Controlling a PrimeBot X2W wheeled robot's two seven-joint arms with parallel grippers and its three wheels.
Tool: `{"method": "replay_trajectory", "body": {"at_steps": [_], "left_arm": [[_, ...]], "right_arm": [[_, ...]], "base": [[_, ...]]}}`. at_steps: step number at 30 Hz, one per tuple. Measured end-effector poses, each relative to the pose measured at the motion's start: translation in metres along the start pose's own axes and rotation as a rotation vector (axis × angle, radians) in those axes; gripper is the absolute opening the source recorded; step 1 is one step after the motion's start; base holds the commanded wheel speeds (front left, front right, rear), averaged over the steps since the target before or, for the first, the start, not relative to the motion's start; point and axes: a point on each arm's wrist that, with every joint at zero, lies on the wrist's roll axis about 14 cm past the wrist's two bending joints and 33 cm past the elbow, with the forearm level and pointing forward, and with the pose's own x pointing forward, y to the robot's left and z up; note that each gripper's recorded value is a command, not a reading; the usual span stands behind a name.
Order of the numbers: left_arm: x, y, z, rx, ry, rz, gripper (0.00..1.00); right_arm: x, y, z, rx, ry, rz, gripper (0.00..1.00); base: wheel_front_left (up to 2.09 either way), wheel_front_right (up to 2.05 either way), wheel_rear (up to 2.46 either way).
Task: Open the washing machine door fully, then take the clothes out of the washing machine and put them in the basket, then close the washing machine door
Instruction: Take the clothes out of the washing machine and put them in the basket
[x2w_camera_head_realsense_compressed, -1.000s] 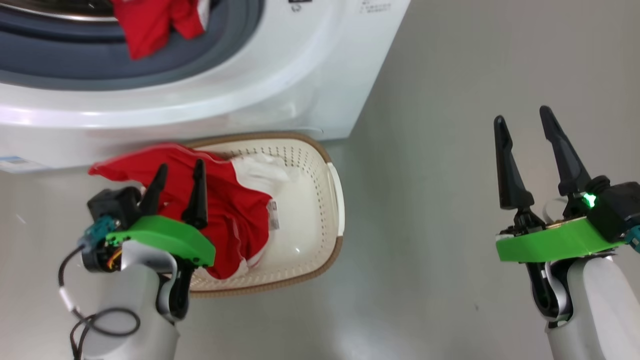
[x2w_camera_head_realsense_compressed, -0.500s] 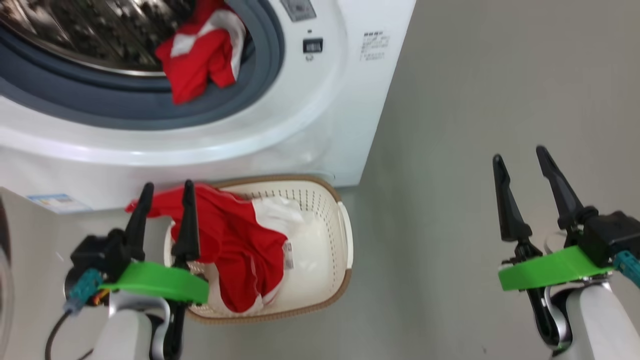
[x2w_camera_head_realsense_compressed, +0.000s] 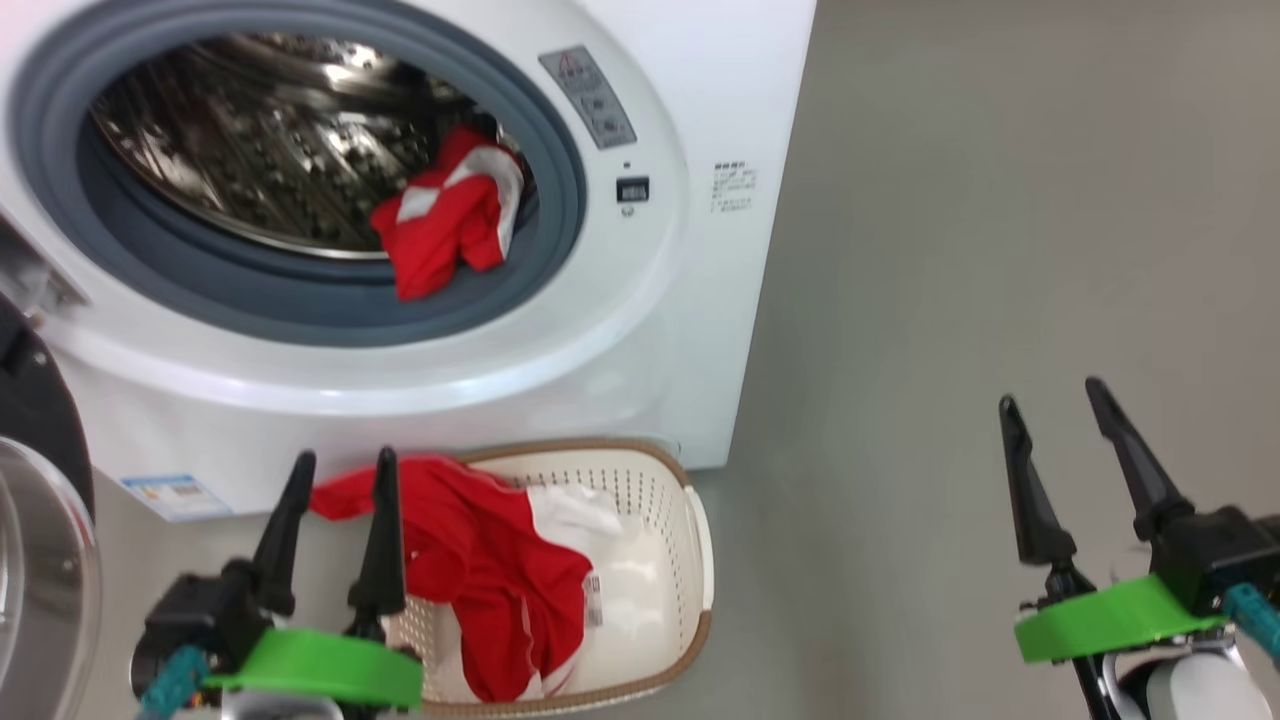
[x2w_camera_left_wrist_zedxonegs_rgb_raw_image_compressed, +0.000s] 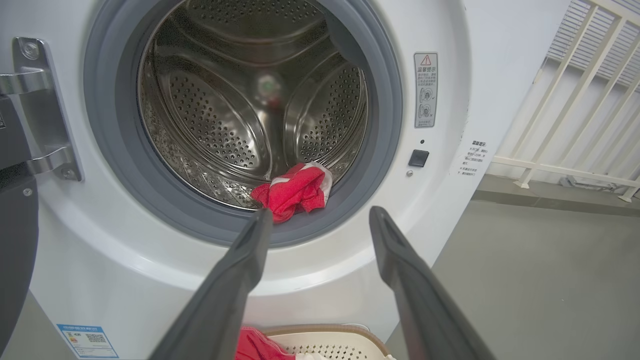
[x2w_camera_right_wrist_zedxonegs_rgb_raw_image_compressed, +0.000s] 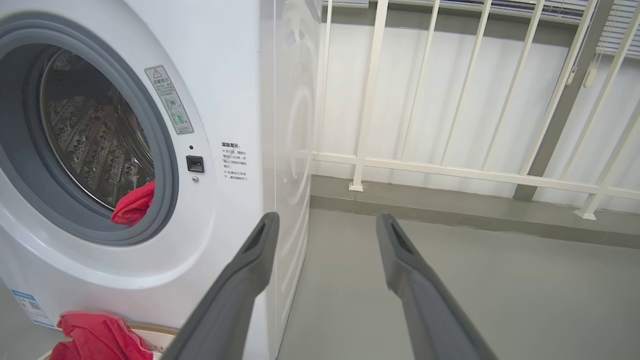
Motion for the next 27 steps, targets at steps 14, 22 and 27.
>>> {"method": "replay_trajectory", "body": {"at_steps": [14,22,27], "left_arm": [[-0.052,-0.002,0.013,0.079,-0.023,0.004,1.00],[-0.060,-0.004,0.017,0.086,-0.034,0.001,1.00],[-0.060,-0.003,0.017,0.087,-0.034,0.006,1.00]], "right_arm": [[-0.045,-0.010,0.024,-0.067,-0.050,-0.026,1.00],[-0.058,-0.012,0.026,-0.066,-0.055,-0.035,1.00],[-0.057,-0.010,0.026,-0.066,-0.054,-0.029,1.00]], "base": [[0.00,0.00,0.00],[0.00,0.00,0.00],[0.00,0.00,0.00]]}}
